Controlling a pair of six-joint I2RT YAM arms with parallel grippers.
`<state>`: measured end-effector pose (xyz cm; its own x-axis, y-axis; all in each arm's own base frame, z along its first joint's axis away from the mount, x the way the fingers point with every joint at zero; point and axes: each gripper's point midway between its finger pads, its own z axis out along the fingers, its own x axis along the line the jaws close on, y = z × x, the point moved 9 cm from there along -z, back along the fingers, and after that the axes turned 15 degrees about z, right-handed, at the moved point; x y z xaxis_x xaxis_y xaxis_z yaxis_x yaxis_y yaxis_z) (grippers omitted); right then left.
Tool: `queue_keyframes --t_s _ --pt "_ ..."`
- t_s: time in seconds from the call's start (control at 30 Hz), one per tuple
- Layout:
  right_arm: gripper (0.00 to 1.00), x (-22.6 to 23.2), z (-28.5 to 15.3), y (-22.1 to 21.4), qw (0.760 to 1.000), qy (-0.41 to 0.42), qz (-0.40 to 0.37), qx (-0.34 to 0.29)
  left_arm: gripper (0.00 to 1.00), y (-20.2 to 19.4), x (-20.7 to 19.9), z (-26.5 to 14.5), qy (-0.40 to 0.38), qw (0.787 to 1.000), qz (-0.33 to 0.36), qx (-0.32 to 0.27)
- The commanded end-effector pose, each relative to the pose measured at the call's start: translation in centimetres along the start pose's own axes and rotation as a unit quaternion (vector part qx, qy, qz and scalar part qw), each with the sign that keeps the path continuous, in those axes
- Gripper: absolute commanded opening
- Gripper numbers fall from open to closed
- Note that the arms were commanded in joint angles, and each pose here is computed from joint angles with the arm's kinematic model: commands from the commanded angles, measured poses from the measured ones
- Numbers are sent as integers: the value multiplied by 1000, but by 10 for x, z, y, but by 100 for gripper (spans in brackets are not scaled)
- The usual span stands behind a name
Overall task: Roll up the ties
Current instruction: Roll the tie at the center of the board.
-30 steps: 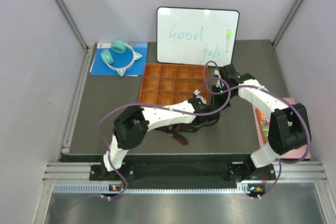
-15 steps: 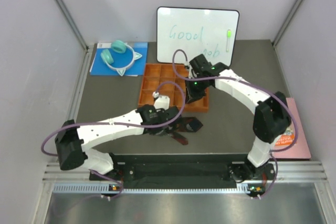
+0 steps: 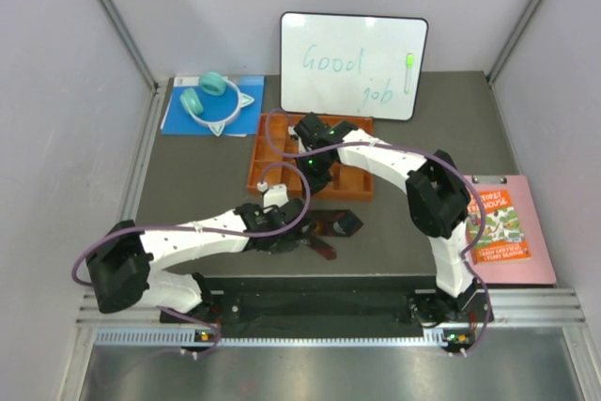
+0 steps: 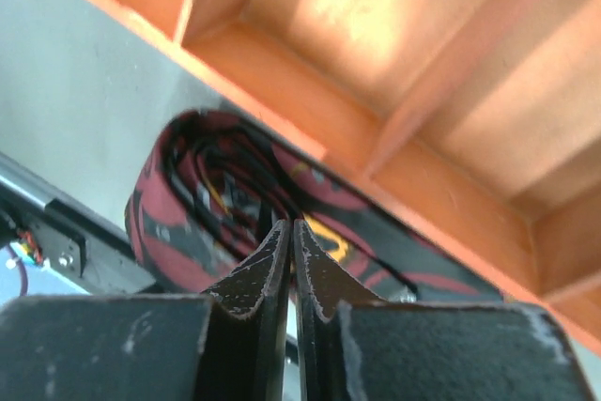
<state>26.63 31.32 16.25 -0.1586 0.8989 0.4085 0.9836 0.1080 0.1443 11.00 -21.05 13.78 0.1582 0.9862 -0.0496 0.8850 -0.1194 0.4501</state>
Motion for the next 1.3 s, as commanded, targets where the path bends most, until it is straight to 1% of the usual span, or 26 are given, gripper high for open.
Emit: queue_keyframes --t_s 0.0,0.23,0.5,0.7,1.0,1.13,1.27 --pt "5 18 8 14 999 8 -13 -37 3 9 -13 14 -63 996 -58 -19" --pt "4 17 25 13 1000 5 -15 -20 1 12 -24 32 -71 996 -58 -9" --pt "4 11 41 7 1000 0 -13 -12 0 13 -31 39 -70 996 -63 4" --pt "4 9 47 -1 1000 1 -9 1 0 22 -30 40 -45 996 -73 -25" --pt "4 11 49 -18 1000 18 1 18 0 31 -30 46 -19 992 -108 -62" --pt "4 10 47 -20 1000 21 6 18 0 32 -32 45 -24 991 -114 -64" --pt "4 10 44 -19 1000 12 2 14 0 28 -31 40 -22 993 -105 -57"
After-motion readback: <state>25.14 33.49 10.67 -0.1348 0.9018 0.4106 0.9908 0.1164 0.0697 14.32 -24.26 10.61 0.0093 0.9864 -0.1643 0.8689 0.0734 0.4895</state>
